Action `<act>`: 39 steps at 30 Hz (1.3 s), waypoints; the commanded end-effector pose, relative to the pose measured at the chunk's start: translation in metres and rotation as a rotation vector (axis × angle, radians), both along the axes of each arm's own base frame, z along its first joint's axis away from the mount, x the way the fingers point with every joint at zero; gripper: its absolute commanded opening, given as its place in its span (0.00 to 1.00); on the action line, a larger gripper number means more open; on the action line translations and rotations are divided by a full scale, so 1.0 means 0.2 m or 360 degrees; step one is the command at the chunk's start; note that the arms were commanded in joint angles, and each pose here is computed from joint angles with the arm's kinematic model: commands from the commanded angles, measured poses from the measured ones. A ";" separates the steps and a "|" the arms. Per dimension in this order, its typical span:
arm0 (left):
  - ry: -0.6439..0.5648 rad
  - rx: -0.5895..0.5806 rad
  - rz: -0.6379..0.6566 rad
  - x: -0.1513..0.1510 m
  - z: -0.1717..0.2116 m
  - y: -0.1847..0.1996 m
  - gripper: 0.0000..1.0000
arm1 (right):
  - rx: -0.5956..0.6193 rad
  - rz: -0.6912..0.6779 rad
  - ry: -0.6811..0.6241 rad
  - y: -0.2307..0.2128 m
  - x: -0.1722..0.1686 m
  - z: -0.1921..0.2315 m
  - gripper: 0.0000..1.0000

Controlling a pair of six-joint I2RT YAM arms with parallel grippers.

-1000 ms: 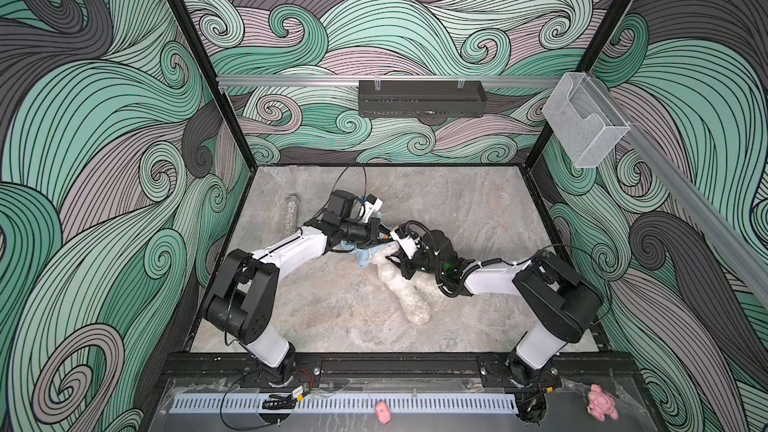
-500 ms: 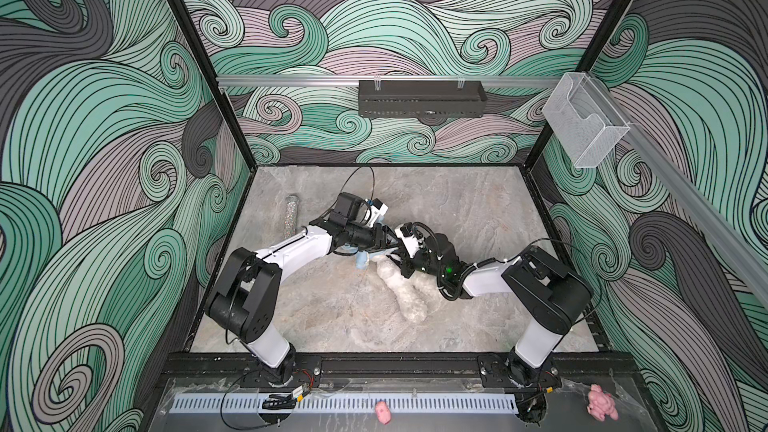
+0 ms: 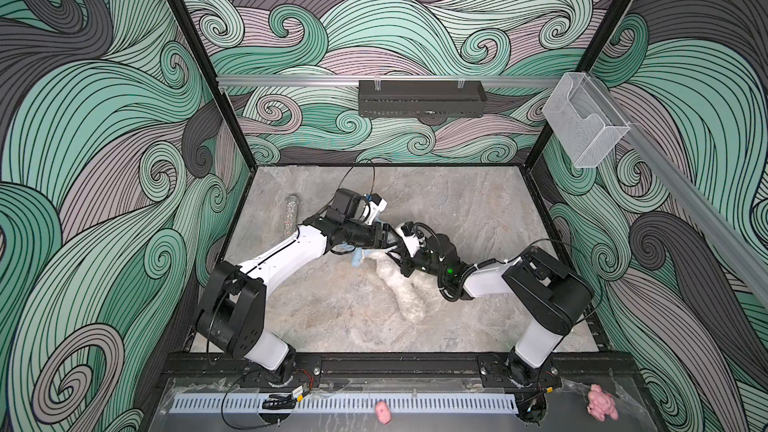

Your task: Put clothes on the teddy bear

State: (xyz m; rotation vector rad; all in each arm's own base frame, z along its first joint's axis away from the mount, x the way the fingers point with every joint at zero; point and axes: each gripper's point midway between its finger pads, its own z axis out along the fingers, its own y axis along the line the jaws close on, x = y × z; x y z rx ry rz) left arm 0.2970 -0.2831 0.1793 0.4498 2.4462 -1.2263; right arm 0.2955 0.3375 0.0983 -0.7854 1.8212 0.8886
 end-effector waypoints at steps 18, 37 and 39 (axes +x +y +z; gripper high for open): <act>-0.0259 0.0304 0.0258 0.09 0.07 0.22 0.66 | -0.0130 -0.0024 0.0022 -0.03 0.00 -0.06 0.12; -0.0114 0.0390 0.0201 0.19 -0.24 0.21 0.00 | -0.0553 -0.0409 0.0267 -0.43 -0.03 -0.07 0.11; -0.0102 0.0369 0.0181 0.18 -0.25 0.20 0.00 | -0.0563 -0.0508 0.0274 -0.50 -0.03 -0.03 0.10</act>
